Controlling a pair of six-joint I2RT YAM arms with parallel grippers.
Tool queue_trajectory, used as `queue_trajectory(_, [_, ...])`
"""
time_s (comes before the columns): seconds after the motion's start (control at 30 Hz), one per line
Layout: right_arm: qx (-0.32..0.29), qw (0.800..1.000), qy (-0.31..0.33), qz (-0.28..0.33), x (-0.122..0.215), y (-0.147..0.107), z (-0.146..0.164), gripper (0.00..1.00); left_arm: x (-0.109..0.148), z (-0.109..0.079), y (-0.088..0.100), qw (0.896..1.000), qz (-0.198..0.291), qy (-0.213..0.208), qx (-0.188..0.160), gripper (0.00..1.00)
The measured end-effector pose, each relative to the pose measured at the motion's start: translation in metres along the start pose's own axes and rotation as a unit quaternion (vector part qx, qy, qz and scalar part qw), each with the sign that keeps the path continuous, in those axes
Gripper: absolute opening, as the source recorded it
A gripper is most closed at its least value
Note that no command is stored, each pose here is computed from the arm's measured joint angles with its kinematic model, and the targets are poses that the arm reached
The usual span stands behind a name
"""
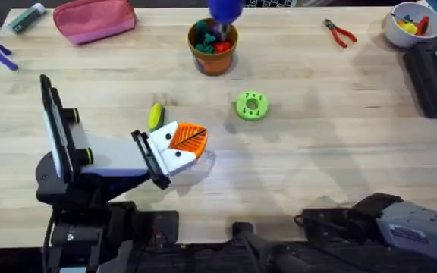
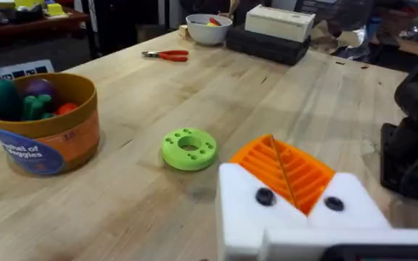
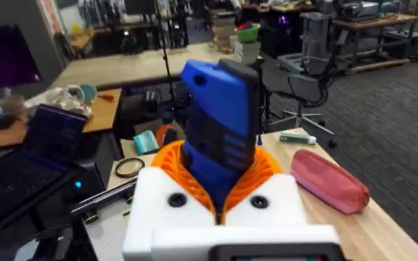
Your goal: Pick up the gripper from the table and insert it into the empty holder that is missing its gripper. Then pick up a screw, insert it into the mounting hole, and use the screwdriver to tighten it. Finally, clean up the table by picking up the vegetable and placing it into the bucket.
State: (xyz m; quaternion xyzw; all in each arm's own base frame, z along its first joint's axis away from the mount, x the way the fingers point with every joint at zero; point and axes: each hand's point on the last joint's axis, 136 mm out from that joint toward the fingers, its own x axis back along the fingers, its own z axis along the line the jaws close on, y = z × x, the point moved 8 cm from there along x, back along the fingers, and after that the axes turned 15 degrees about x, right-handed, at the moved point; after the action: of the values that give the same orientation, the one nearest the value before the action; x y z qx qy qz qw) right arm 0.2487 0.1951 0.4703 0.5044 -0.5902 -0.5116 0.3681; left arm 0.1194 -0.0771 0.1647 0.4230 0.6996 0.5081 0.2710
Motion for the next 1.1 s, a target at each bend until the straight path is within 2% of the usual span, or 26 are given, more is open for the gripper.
queue_trajectory(0.2, [-0.013, 0.998, 0.001, -0.059, -0.002, -0.028, 0.000, 0.025, 0.000, 0.000, 0.000, 1.000, 0.000, 0.000, 0.000, 0.006])
queue_trajectory(0.4, [-0.010, 0.991, 0.016, -0.133, 0.007, -0.049, 0.015, 0.025, 0.000, 0.000, 0.000, 1.000, 0.000, 0.000, 0.000, 0.006])
queue_trajectory(0.67, [-0.052, 0.986, 0.064, -0.145, -0.001, -0.072, 0.044, 0.025, 0.000, 0.000, 0.000, 1.000, 0.000, 0.000, 0.000, 0.006])
queue_trajectory(0.9, [-0.019, 0.981, 0.120, -0.154, -0.024, -0.074, 0.075, 0.025, 0.000, 0.000, 0.000, 1.000, 0.000, 0.000, 0.000, 0.006])
queue_trajectory(1.1, [0.043, 0.974, 0.158, -0.159, -0.030, -0.076, 0.091, 0.025, 0.000, 0.000, 0.000, 1.000, 0.000, 0.000, 0.000, 0.006])
